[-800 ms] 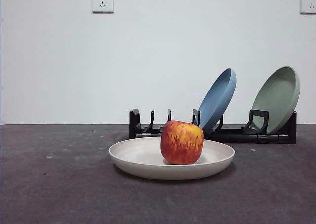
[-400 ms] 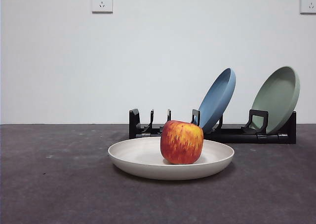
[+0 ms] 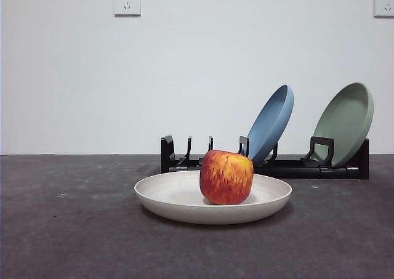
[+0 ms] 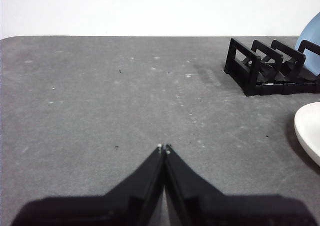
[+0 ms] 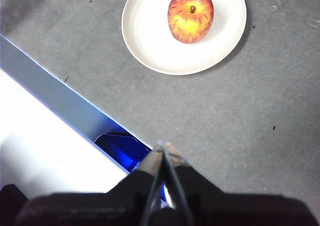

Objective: Take the yellow plate from the plate rack,put the plate on the table,take the apple from the table,put the apple in the plate

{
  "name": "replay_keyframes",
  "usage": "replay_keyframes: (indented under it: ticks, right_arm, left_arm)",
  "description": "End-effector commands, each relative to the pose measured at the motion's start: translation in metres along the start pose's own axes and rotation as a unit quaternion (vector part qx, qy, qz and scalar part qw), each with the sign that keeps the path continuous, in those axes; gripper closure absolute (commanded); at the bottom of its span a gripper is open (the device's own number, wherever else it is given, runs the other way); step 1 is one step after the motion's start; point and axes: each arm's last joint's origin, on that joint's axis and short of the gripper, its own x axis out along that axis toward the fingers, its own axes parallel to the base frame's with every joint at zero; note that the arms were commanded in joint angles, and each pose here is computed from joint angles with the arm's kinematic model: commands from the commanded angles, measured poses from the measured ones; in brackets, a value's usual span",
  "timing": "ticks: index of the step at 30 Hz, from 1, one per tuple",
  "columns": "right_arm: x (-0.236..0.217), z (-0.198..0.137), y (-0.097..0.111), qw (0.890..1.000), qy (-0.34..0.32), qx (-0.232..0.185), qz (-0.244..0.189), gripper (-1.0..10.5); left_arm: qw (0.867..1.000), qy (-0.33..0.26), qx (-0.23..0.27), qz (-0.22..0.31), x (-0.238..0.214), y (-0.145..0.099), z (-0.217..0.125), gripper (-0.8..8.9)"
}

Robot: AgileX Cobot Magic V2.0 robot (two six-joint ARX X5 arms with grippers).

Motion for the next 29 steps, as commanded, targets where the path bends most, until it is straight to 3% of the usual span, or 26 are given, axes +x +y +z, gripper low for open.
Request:
replay_keyframes:
  ticks: [1, 4, 7, 9, 14, 19, 22, 29]
  right_arm:
    - [-0.008, 0.0, -0.005, 0.999, -0.036, -0.012, -0.02, 9.5]
    - [-0.021, 0.003, -0.014, 0.99, -0.129, 0.014, -0.045, 9.5]
    - [-0.032, -0.001, -0.024, 0.969, -0.238, 0.036, -0.061, 9.5]
    - [-0.035, -0.01, -0.031, 0.951, -0.29, 0.047, -0.096, 9.5]
    - [-0.019, -0.041, -0.044, 0.91, -0.368, 0.049, -0.185, 9.5]
    - [0.017, -0.071, -0.055, 0.877, -0.428, 0.055, -0.212, 9.5]
    - [0.042, -0.09, -0.059, 0.871, -0.44, 0.061, -0.21, 9.5]
    - [0.095, -0.126, -0.07, 0.887, -0.407, 0.092, -0.198, 9.5]
  left_arm:
    - [1.0, 0.004, -0.004, 0.001, 0.001, 0.0, -0.004, 8.17]
    - [1.0, 0.004, -0.004, 0.001, 0.001, 0.0, -0.004, 8.17]
    - [1.0, 0.004, -0.004, 0.001, 0.001, 0.0, -0.004, 8.17]
    - [1.0, 0.004, -0.004, 0.001, 0.001, 0.0, -0.004, 8.17]
    - [1.0, 0.004, -0.004, 0.001, 0.001, 0.0, -0.004, 8.17]
    - [1.0, 0.004, -0.004, 0.001, 0.001, 0.0, -0.004, 8.17]
    - [1.0, 0.004, -0.004, 0.001, 0.001, 0.0, -0.004, 8.17]
    - [1.0, 0.004, -0.004, 0.001, 0.001, 0.0, -0.004, 8.17]
